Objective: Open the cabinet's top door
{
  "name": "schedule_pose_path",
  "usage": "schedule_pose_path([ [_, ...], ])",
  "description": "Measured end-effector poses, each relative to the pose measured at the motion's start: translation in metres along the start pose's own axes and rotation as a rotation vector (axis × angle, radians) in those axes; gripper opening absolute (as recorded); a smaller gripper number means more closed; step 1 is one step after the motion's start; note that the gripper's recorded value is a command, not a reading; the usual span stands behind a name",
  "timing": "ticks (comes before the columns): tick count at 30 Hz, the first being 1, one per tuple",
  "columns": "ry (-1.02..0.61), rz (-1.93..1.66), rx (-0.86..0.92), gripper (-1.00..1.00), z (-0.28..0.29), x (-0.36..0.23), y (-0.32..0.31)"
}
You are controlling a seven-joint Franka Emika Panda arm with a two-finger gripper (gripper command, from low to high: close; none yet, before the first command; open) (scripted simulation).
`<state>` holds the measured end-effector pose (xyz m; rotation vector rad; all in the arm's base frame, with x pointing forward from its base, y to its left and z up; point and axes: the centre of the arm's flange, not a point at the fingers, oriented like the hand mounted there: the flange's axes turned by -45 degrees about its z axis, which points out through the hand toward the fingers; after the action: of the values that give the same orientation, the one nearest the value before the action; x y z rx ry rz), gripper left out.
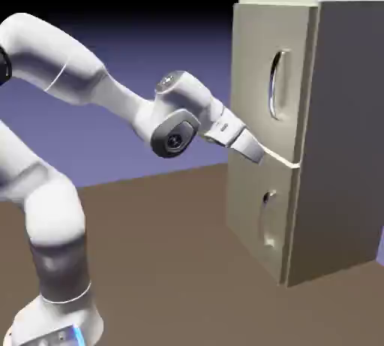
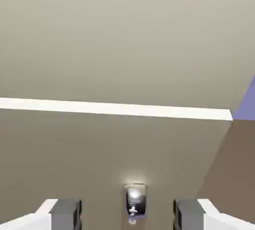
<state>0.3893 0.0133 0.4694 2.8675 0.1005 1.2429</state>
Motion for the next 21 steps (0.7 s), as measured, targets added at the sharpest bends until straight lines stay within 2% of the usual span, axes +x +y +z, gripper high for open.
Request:
schedule_pose_path([
  [21, 0.208, -0.051, -0.024, 0.0, -0.057, 0.034, -0.037],
])
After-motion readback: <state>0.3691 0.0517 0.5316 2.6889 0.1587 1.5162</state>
